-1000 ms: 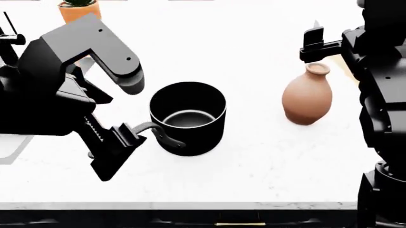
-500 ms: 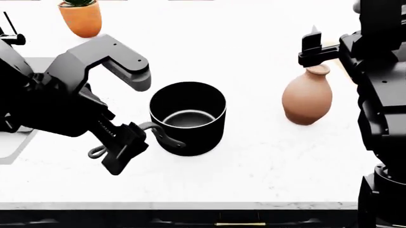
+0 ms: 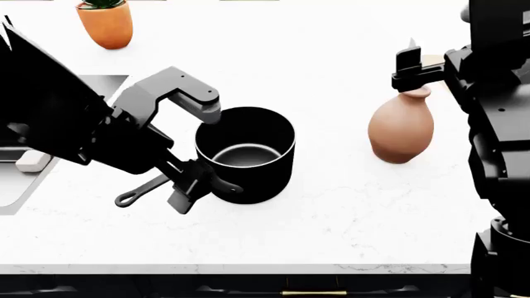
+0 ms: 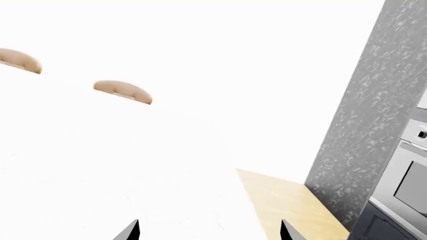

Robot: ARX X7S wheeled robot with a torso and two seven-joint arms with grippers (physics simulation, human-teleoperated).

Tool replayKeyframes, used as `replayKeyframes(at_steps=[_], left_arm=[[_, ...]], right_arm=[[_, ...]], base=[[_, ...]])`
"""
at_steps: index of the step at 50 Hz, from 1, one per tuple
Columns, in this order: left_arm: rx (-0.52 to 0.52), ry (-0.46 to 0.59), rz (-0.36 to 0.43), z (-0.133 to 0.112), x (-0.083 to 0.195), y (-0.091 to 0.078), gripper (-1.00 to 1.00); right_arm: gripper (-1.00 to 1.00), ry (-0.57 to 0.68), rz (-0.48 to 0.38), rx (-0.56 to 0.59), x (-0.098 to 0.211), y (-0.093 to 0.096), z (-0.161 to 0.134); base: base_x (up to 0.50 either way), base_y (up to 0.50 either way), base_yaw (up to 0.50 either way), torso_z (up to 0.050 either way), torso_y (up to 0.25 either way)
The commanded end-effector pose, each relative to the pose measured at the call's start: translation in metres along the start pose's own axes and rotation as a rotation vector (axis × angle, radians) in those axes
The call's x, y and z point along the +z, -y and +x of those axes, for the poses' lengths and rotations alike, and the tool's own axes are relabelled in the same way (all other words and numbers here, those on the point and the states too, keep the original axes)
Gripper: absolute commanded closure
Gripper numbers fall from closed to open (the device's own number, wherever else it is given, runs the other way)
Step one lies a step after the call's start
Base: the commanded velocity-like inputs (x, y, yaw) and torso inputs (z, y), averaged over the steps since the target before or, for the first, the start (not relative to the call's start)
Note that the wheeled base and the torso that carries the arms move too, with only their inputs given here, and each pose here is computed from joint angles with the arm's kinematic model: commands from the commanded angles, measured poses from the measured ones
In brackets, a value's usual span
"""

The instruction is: Pick the jug and pot and place them in the sink. Then turn on the water.

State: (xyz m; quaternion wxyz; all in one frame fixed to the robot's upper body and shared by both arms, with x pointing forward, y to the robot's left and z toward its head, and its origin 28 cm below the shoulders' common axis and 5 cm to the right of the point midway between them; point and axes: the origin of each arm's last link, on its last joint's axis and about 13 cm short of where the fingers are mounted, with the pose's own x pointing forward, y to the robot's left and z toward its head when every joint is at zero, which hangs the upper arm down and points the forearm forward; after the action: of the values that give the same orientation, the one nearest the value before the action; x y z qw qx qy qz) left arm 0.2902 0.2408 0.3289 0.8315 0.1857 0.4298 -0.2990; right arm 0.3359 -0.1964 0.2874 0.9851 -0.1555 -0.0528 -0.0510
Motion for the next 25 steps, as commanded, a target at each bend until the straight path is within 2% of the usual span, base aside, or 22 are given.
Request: replayKeyframes(at_steps=[1, 15, 16, 25], left_arm=[[-0.035, -0.013, -0.001, 0.021, 0.0, -0.003, -1.0], [-0.043, -0.021, -0.015, 0.033, -0.007, -0.008, -1.0], [-0.043, -0.019, -0.017, 0.033, -0.006, -0.008, 1.0], [-0.024, 0.052, -0.022, 0.027, -0.001, -0.01, 1.0]], right_arm=[[-1.0, -0.007, -0.005, -0.006, -0.002, 0.001, -0.001], [-1.0, -0.01, -0.009, -0.007, -0.003, 0.001, 0.0], [-1.0, -0.01, -0.009, -0.007, -0.003, 0.001, 0.0], [-1.0, -0.013, -0.011, -0.001, -0.003, -0.001, 0.001]], base=[[0.0, 0.0, 0.0, 0.0, 0.0], [0.0, 0.0, 0.0, 0.0, 0.0], [0.0, 0.0, 0.0, 0.0, 0.0], [0.0, 0.0, 0.0, 0.0, 0.0]])
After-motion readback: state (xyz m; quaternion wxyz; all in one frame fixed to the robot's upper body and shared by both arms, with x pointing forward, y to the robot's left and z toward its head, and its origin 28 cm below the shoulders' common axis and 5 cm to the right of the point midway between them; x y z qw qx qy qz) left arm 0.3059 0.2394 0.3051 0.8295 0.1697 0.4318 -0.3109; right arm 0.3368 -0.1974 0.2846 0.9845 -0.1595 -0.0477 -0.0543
